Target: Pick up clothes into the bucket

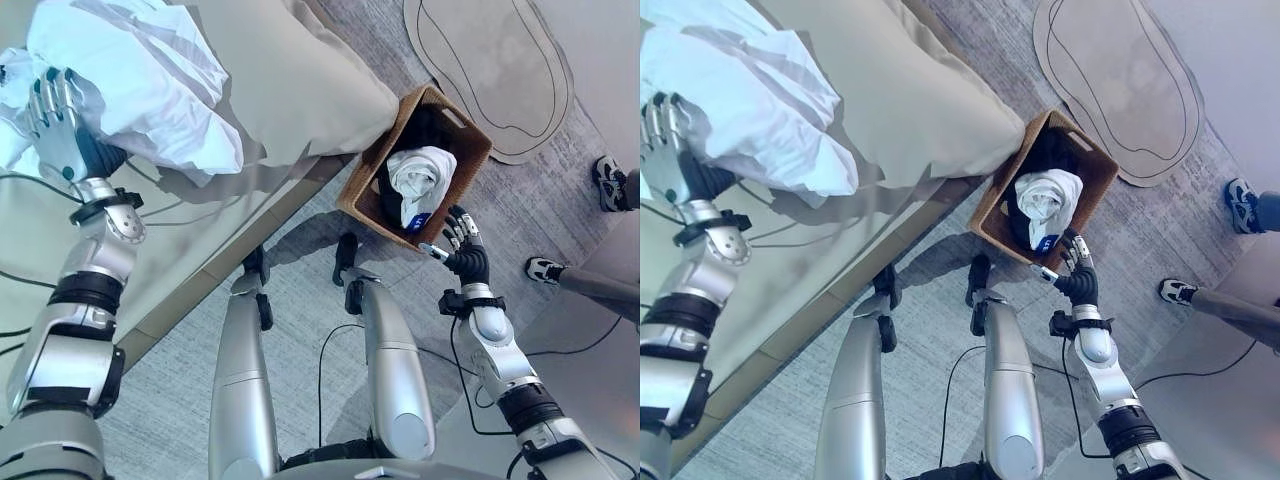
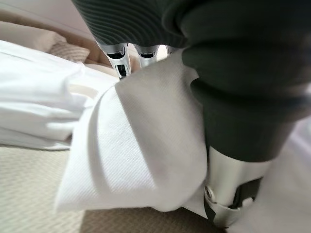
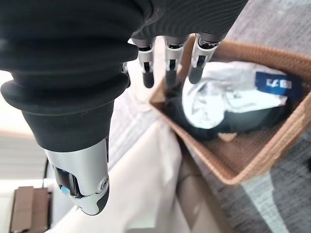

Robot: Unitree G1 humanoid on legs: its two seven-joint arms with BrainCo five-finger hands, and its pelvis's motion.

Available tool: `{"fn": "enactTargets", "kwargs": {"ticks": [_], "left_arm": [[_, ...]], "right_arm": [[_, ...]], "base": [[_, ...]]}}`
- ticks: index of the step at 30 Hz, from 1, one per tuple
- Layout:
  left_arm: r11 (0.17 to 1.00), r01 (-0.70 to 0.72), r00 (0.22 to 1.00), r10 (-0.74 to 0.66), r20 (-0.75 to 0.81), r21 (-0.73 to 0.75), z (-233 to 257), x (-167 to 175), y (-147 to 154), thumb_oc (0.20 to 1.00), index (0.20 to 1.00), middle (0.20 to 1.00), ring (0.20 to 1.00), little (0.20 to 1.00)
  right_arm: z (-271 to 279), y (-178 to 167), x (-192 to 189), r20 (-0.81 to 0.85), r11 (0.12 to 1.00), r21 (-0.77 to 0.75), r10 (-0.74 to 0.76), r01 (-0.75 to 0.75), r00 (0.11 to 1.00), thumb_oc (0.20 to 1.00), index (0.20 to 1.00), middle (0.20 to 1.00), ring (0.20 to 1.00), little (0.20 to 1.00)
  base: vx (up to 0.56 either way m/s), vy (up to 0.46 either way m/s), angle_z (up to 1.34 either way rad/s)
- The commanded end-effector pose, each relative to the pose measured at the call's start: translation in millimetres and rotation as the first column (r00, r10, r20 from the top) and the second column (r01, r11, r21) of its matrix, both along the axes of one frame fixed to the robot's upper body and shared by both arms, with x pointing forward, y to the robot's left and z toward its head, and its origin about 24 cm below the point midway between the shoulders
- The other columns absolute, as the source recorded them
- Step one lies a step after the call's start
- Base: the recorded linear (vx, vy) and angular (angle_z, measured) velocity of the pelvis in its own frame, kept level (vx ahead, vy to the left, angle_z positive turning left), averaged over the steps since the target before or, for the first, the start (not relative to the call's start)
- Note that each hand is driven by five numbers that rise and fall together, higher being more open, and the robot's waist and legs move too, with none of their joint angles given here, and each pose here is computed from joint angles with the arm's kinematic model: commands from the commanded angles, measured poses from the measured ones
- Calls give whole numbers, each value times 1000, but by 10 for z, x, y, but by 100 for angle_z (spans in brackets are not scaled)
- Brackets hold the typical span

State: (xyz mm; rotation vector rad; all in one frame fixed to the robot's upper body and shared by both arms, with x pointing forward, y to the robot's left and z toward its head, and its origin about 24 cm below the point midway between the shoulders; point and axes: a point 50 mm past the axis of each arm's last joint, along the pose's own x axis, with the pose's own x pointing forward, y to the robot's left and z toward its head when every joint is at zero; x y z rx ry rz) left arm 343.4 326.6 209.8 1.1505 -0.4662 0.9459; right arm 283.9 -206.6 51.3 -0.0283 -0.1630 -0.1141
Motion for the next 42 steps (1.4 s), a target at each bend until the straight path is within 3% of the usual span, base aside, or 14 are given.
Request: {"fn": "enactTargets", "kwargs": {"ticks": [1,11,12,13,14,16,29,34,42], "left_arm": [[999,-31,1000,31,-1,34,112,-49,130,1000,1000,1000,1000,1000],[999,-15,979,21,-205,32,292,149,129,1000,1000,1000,1000,1000],[1000,-19,971,24,-238,22,336,171,147,944,944,944,944,944],[1000,-18,971,23,-237,23,340,173,145,944,944,944,944,944],[1000,10,968,-3,-251,24,371,184,125,451,451,451,451,451],[999,32,964,-22,-264,32,359,176,120,200,200,200,200,200],[996,78,936,-87,-341,-42,-62,117,122,200,200,200,200,200],[967,146,917,-211,-340,-208,-518,27,14,200,200,200,200,200],[836,396,806,-515,-293,-380,-1142,-326,-547,200,200,200,200,200]], "right_arm": [[154,-92,-95,96,1000,-19,-2,3,995,1000,1000,1000,1000,1000],[215,-135,-63,98,999,-51,17,-12,995,1000,1000,1000,1000,1000],[214,-132,-59,94,999,-47,24,-20,995,1000,1000,1000,1000,1000],[215,-133,-59,95,999,-46,24,-20,995,1000,1000,1000,1000,1000],[206,-150,-64,91,999,-38,17,-13,996,1000,1000,1000,1000,1000],[184,-166,-72,83,1000,-30,11,-8,997,1000,1000,1000,1000,1000],[31,-171,-88,13,999,-40,13,-12,1000,1000,1000,1000,1000,1000],[-70,-215,-86,-39,998,-59,-25,23,999,1000,1000,1000,1000,1000],[-94,-378,-91,-68,986,-140,-106,96,992,1000,1000,1000,1000,1000]], "base": [[0,0,0],[-4,7,0],[-6,13,-4],[-6,22,-6],[0,9,-4],[0,0,0],[3,1,0],[43,10,-3],[95,-28,2]]}}
